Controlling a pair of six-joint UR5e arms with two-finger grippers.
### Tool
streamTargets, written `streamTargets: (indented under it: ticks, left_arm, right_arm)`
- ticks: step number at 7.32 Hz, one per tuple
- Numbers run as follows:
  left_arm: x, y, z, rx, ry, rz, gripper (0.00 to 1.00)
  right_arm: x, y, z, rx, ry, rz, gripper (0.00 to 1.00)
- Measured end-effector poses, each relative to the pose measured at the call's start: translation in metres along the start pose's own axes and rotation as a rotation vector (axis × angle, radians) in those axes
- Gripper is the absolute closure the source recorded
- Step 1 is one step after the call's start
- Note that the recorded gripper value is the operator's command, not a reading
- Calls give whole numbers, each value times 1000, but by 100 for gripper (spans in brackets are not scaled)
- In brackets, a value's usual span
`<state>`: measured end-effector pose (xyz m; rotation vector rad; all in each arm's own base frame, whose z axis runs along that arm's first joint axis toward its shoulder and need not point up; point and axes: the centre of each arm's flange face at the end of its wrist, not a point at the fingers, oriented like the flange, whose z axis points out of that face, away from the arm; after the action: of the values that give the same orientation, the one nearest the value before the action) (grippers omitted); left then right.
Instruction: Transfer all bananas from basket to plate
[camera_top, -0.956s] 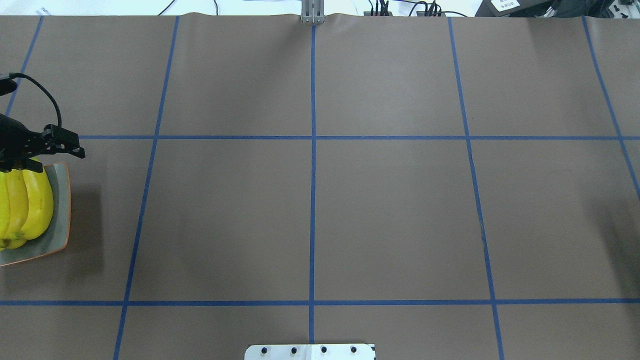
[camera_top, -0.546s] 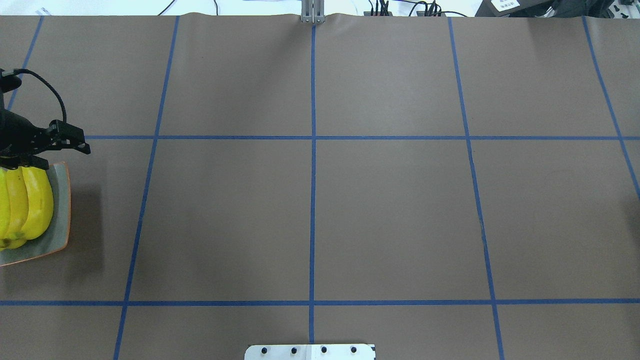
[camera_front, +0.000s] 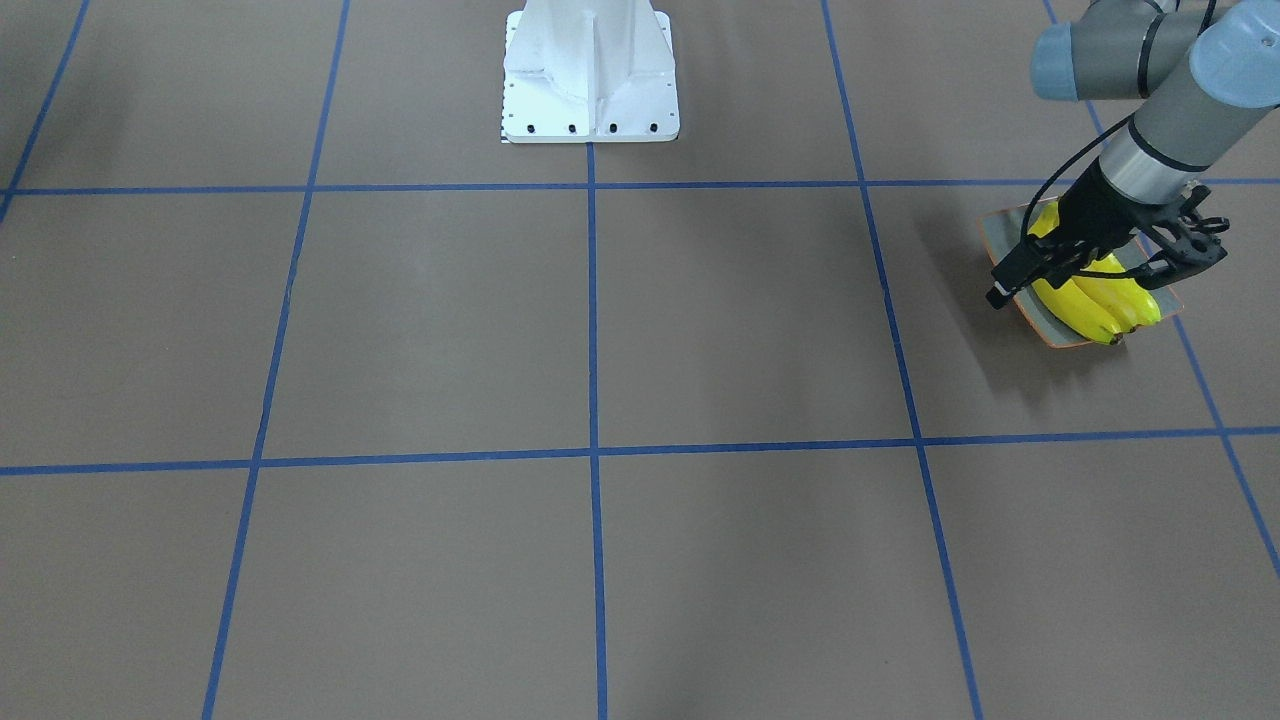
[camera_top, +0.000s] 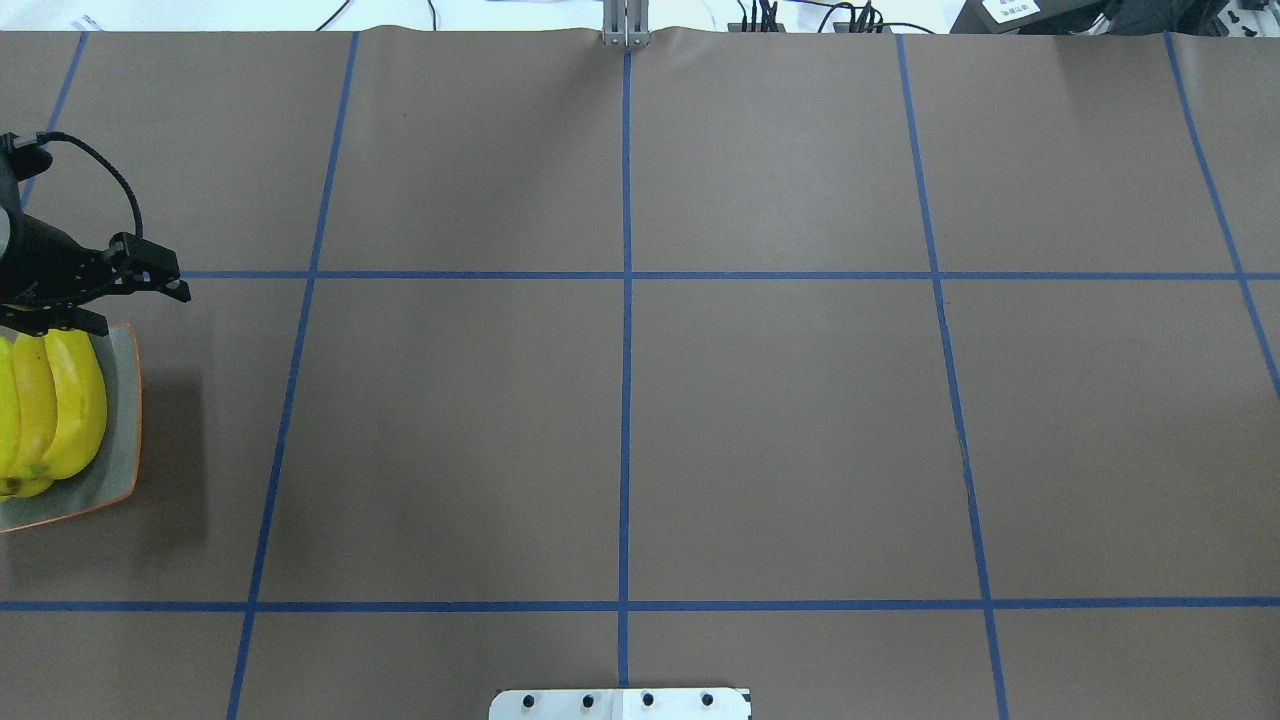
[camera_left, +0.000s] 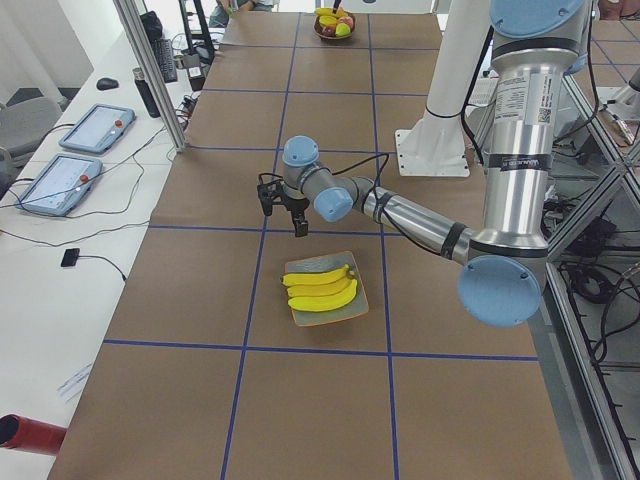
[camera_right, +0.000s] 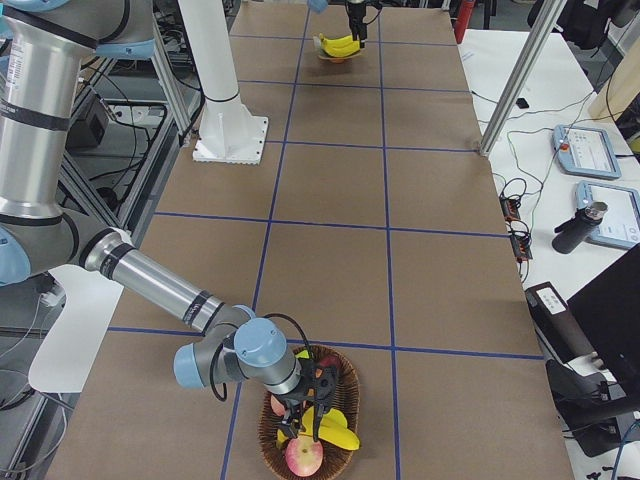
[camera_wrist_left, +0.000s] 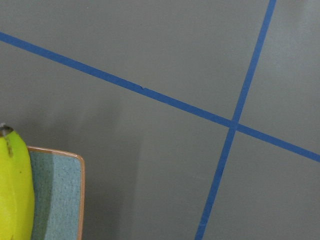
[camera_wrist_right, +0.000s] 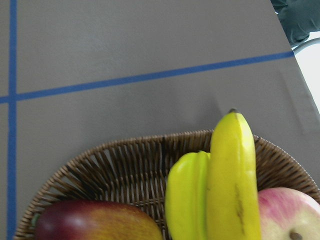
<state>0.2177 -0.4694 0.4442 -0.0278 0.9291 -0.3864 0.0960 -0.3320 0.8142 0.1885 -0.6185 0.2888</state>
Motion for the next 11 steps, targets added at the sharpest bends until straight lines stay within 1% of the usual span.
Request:
streamTargets:
  ticks: [2, 5, 7, 8, 11]
  left_arm:
    - [1, 0, 0, 0, 1, 0, 0]
    - [3, -1, 0, 1, 3, 0, 0]
    - [3, -1, 0, 1, 3, -1, 0]
    - [3, -1, 0, 2, 3, -1, 0]
    - [4, -1, -1, 3, 6, 1, 0]
  right_arm:
    - [9, 7, 8, -18, 12, -1, 6]
    - [17, 3, 16, -19, 52, 1, 9]
    - [20, 2, 20, -25, 59, 7, 12]
    - [22, 3, 22, -27, 60, 11, 16]
    - [23, 3, 24, -30, 62, 18, 18]
